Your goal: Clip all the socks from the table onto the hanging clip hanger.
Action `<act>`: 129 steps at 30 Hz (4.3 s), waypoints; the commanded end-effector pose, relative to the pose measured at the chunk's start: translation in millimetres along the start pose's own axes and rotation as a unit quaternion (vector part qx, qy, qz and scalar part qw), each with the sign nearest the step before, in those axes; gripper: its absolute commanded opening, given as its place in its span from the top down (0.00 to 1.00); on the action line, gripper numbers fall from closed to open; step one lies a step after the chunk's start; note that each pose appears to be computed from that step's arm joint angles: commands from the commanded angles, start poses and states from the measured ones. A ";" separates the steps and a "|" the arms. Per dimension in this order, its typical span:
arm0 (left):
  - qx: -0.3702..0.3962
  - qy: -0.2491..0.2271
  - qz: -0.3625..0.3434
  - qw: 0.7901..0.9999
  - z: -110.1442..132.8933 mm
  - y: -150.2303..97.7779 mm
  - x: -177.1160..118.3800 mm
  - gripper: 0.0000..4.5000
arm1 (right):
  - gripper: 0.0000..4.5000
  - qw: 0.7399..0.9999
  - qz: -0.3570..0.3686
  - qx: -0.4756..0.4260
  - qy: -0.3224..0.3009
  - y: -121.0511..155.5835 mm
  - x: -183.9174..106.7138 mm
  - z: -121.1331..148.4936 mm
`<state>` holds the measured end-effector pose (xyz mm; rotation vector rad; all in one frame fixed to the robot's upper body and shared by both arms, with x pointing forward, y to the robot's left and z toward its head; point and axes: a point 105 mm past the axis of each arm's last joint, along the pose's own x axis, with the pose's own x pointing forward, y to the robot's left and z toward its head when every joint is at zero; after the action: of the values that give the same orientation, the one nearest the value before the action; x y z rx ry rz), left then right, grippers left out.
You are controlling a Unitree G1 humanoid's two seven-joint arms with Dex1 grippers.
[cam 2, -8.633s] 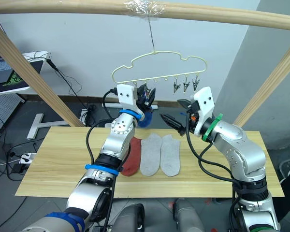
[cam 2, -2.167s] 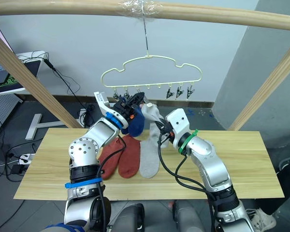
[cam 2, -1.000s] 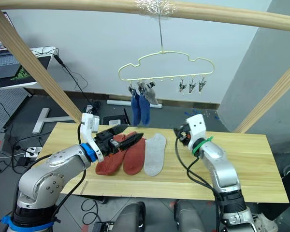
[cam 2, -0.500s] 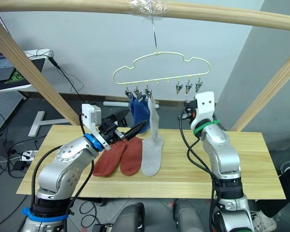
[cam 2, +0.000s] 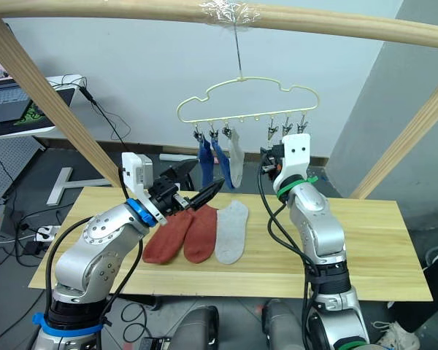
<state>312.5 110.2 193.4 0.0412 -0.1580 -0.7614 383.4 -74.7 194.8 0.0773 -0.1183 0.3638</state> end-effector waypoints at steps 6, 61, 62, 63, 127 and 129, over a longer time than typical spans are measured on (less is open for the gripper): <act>0.026 -0.039 -0.013 0.999 31.1 -2.0 2.7 0.00 | 0.65 0.999 -0.033 0.007 -0.032 -9.8 19.4 15.5; 0.003 -0.079 -0.030 0.996 60.8 -8.9 14.2 0.00 | 0.65 0.997 -0.021 0.014 -0.071 -3.9 46.9 39.3; 0.003 -0.079 -0.030 0.996 60.8 -9.0 14.1 0.00 | 0.65 0.997 -0.021 0.014 -0.071 -3.9 46.8 39.2; 0.003 -0.080 -0.030 0.996 60.9 -9.3 13.8 0.00 | 0.65 0.997 -0.021 0.014 -0.071 -3.8 46.5 39.2; -0.095 0.107 -0.023 0.989 -136.7 -45.5 65.7 1.00 | 1.00 0.995 0.031 0.088 0.034 -21.1 14.4 30.2; -0.097 0.069 -0.022 0.993 -118.3 -45.6 68.3 1.00 | 1.00 0.991 0.032 0.119 0.059 -25.2 12.8 29.1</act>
<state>348.3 27.6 56.4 -0.0563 0.1447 -0.8051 401.5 -87.8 223.3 0.2419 0.0023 0.4561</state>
